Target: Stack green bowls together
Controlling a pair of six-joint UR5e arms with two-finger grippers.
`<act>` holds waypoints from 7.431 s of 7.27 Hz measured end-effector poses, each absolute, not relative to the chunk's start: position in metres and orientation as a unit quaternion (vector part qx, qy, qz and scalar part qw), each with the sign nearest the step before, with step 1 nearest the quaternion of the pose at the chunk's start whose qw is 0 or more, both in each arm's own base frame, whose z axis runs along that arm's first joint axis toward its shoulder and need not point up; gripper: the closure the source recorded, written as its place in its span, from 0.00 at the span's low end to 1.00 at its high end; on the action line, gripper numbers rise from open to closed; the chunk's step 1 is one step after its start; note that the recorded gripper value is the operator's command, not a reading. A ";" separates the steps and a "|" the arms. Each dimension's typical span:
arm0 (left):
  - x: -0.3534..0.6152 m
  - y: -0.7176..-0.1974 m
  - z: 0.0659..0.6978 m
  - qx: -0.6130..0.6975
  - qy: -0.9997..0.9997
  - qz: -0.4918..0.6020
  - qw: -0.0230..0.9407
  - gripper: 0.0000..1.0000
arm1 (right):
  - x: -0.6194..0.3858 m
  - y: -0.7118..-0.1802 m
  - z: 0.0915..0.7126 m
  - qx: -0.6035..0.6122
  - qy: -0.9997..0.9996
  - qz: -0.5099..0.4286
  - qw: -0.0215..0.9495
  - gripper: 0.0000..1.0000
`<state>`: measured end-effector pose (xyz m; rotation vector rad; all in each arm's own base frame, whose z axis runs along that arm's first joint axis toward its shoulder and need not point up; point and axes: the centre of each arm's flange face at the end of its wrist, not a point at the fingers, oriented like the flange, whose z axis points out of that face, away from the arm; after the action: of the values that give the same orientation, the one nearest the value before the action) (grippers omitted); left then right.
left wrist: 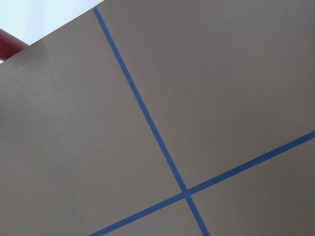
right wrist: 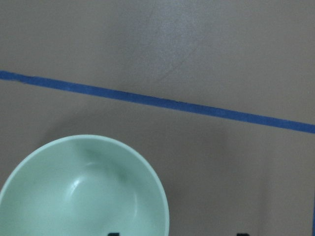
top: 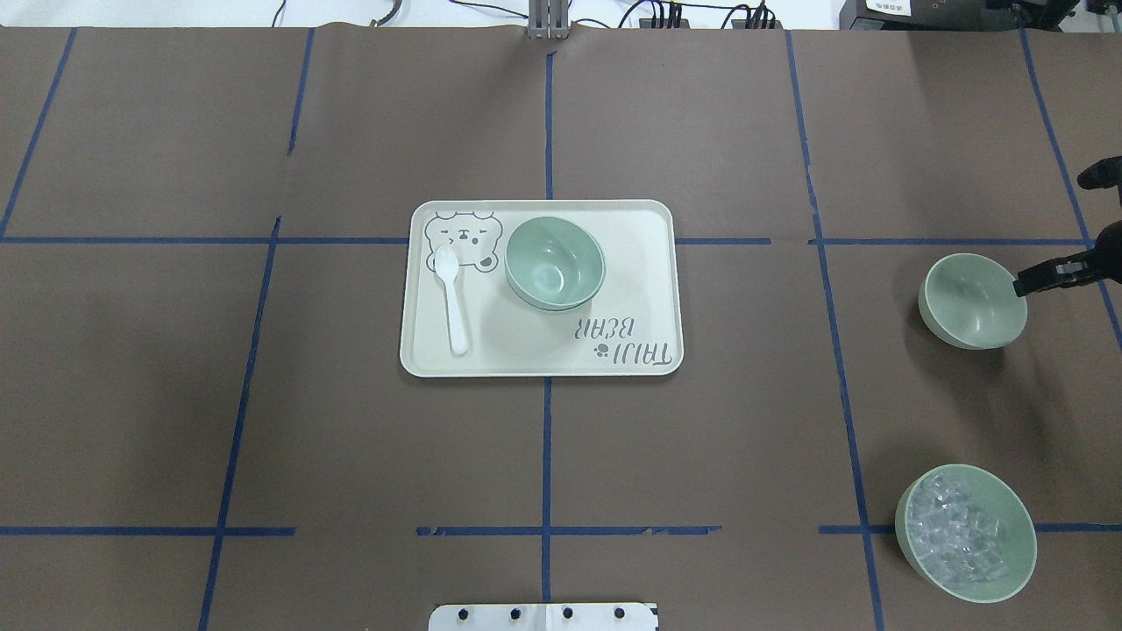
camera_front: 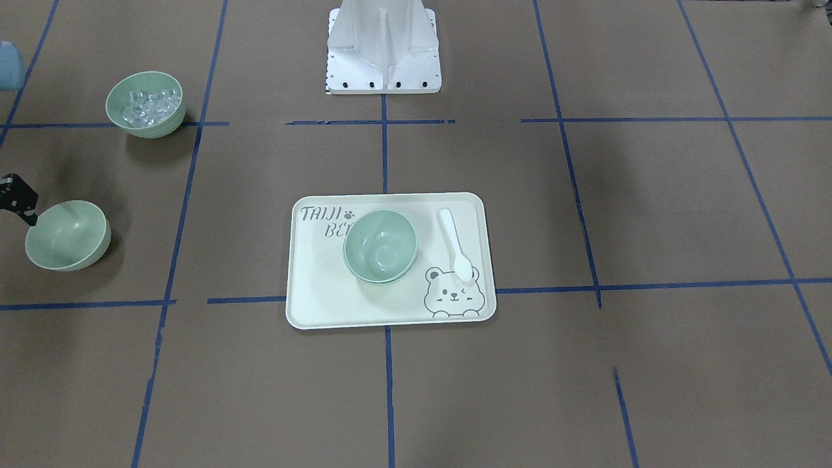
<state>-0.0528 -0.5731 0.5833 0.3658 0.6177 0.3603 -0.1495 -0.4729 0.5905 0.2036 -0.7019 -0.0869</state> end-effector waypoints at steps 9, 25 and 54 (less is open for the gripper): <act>-0.064 -0.552 0.608 0.166 0.302 0.164 0.924 0.00 | -0.170 -0.477 0.612 0.087 -0.374 -0.063 0.921 0.89; -0.059 -0.552 0.586 0.173 0.332 0.143 0.916 0.00 | -0.492 -0.484 0.199 0.036 -0.424 0.045 0.904 1.00; -0.056 -0.521 0.584 -0.005 0.366 0.045 0.929 0.00 | 0.062 -0.493 0.570 0.019 -0.353 -0.029 0.935 0.00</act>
<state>-0.0563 -0.5211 0.5835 -0.0094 0.7504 0.0927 0.0621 -0.4930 0.5696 0.0380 -0.7218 -0.0584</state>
